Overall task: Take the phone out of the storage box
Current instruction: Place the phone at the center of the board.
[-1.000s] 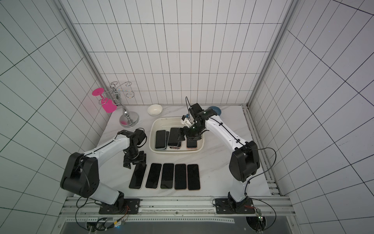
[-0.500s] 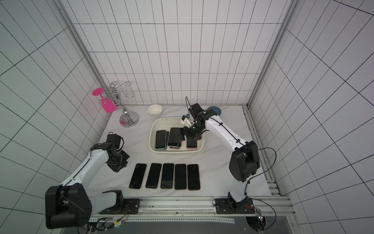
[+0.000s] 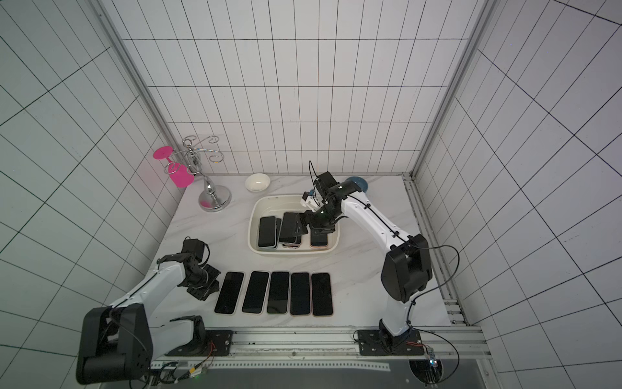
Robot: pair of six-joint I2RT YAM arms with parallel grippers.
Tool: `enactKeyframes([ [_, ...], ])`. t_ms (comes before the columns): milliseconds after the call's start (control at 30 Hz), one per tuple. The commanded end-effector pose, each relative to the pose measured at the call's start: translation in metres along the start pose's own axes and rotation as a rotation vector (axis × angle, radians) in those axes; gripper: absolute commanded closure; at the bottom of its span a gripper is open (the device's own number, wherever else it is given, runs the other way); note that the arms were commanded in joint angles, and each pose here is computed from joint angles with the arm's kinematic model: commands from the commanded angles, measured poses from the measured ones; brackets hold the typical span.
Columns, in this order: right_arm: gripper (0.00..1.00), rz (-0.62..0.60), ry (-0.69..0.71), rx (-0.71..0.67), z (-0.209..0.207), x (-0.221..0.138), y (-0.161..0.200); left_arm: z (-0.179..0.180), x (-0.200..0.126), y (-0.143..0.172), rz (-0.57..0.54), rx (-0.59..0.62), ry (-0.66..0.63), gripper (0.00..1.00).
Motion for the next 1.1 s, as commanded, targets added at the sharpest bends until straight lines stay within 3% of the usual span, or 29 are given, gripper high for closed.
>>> enactKeyframes([
  [0,0.08,0.017,0.001,0.002,0.003,-0.001,0.005,0.004,0.01,0.011,0.063,-0.016,0.033,1.0],
  [300,0.08,0.029,0.006,0.02,-0.001,0.004,0.006,-0.008,0.01,0.026,0.124,-0.003,0.133,1.0],
  [600,0.08,0.03,0.02,0.018,-0.003,0.006,0.005,0.001,0.011,0.028,0.102,-0.014,0.085,1.0],
  [667,0.08,0.023,0.038,0.018,-0.006,0.007,0.002,0.001,0.008,0.025,0.085,-0.02,0.094,0.87],
  [733,0.08,0.017,0.064,0.021,-0.009,0.009,-0.002,0.001,0.003,0.021,0.059,-0.024,0.083,0.63],
  [833,0.07,-0.019,0.159,0.043,-0.017,0.007,-0.014,-0.004,-0.01,0.012,0.01,-0.006,0.072,0.42],
  [967,0.07,-0.058,0.248,0.092,-0.031,0.003,-0.026,-0.015,-0.035,0.0,-0.086,0.016,0.072,0.3],
  [1067,0.06,-0.087,0.262,0.11,-0.036,-0.002,-0.03,-0.033,-0.061,-0.008,-0.151,0.062,0.135,0.29],
])
Point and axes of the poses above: each gripper's point midway between its finger pads, its own x axis out along the fingers, its own z axis along the line the jaws close on, y = z × x, the point moved 7 cm from there along -x, back along the fingers, and after that the axes turned 5 degrees about x, right-handed, at the moved point
